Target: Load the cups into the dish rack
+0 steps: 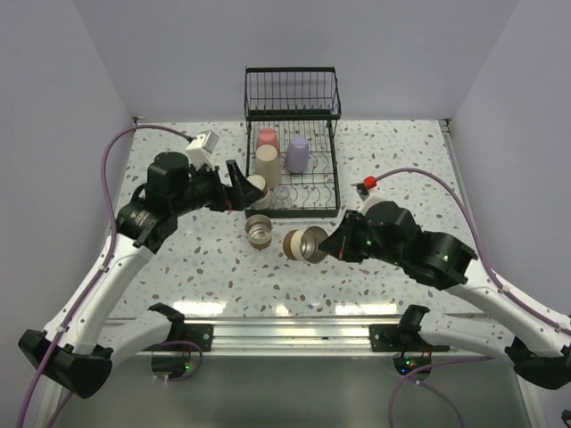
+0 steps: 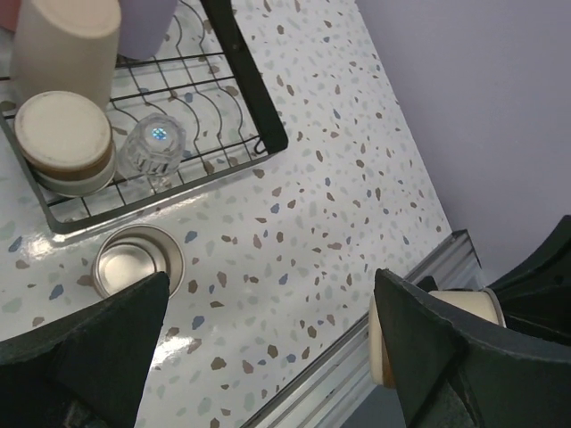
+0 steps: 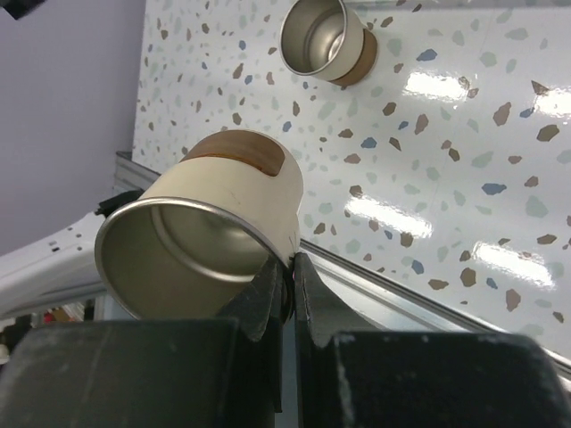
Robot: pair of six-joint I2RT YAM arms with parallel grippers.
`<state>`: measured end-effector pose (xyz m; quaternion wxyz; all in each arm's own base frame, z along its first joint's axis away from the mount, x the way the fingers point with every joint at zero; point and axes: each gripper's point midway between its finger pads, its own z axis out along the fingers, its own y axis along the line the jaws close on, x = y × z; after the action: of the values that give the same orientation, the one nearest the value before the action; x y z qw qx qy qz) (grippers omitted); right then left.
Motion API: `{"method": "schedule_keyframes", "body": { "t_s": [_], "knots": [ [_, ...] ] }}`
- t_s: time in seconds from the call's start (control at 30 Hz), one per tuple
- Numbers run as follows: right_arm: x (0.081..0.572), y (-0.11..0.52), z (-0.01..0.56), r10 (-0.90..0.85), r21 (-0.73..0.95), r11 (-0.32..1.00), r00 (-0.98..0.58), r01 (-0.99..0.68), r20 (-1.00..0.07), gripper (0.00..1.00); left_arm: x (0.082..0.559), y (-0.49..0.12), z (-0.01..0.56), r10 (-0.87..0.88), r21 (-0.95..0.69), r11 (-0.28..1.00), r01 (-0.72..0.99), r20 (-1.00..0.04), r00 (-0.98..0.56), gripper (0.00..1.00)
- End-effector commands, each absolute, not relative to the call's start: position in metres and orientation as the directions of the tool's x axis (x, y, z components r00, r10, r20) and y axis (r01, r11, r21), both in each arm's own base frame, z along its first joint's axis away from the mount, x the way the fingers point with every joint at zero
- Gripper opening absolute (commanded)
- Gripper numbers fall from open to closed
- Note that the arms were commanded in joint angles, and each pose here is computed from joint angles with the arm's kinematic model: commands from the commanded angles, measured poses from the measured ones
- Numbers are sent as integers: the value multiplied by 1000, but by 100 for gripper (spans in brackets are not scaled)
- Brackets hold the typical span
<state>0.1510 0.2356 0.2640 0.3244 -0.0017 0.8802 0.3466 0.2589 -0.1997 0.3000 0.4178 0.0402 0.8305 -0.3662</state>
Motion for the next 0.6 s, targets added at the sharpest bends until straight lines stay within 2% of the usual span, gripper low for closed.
{"method": "schedule_keyframes", "body": {
  "t_s": [0.0,0.17,0.4,0.43,0.5,0.57],
  "knots": [
    [151,231,309,364,711,678,-757,-184,-543,0,252,-218,325,-215,-591,627,508,-758,-616,100],
    [152,243,332,430,792,570,-742,-219,-515,0,243,-235,346,-225,-633,511,581,-751,-620,100],
    [151,255,398,556,880,311,-682,-359,-475,0,207,-256,396,-311,-704,173,689,-703,-640,100],
    [150,256,403,559,881,292,-681,-371,-472,0,196,-255,415,-361,-699,74,711,-683,-635,100],
    [148,257,414,565,883,260,-680,-391,-467,0,180,-251,438,-417,-624,-45,780,-698,-582,100],
    [148,258,422,580,886,229,-675,-403,-456,0,175,-251,445,-413,-633,-108,767,-673,-614,100]
  ]
}}
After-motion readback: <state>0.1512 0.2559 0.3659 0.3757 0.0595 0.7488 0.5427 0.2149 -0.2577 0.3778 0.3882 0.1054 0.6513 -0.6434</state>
